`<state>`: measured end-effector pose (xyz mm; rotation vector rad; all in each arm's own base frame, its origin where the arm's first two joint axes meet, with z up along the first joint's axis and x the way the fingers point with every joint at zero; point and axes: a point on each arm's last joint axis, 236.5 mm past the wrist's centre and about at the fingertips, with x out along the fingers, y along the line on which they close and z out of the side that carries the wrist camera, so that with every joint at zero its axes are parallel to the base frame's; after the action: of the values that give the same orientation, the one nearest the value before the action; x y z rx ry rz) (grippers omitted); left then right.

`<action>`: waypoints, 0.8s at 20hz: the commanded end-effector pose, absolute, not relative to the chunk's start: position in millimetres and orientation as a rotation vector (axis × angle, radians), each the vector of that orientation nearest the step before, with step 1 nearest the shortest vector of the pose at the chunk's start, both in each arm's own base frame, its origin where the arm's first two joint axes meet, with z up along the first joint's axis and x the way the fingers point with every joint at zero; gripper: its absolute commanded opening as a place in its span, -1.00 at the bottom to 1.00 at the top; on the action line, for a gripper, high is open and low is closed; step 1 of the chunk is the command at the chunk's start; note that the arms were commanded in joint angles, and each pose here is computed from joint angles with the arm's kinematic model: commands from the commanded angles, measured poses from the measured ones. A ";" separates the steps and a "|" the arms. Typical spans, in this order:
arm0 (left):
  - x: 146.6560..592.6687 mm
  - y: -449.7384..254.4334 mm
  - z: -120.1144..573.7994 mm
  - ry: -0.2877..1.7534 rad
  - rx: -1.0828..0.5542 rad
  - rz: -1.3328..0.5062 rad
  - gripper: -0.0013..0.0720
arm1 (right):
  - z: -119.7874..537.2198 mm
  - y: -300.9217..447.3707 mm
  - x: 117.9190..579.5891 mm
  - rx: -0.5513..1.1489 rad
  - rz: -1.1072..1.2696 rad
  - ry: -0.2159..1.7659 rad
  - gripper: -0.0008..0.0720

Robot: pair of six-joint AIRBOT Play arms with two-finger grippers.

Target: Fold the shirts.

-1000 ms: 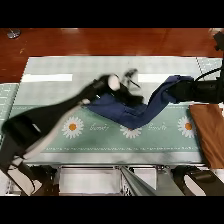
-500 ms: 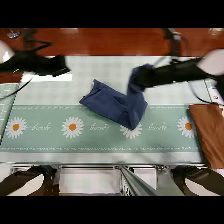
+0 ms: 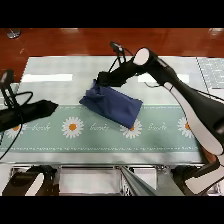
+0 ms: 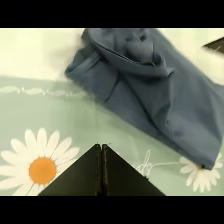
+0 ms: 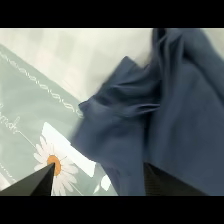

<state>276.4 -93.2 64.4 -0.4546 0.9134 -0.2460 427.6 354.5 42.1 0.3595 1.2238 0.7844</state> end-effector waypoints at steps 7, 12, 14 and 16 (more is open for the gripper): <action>270.5 -92.6 46.1 0.932 -0.484 -0.228 -0.90 | 35.0 77.3 371.7 0.408 0.128 1.198 0.76; 276.8 -90.0 48.0 0.900 -0.489 -0.217 -0.90 | -77.0 148.5 298.6 0.879 0.113 1.259 0.73; 276.9 -90.0 48.1 0.900 -0.489 -0.217 -0.90 | -91.9 186.0 291.2 0.902 0.204 1.336 0.73; 276.8 -90.1 48.1 0.900 -0.490 -0.217 -0.90 | -98.8 216.2 296.3 0.936 0.268 1.384 0.73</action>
<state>275.7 -90.7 47.3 -0.4894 0.9066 -0.2190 301.3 181.5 -79.9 0.8245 1.3532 0.2285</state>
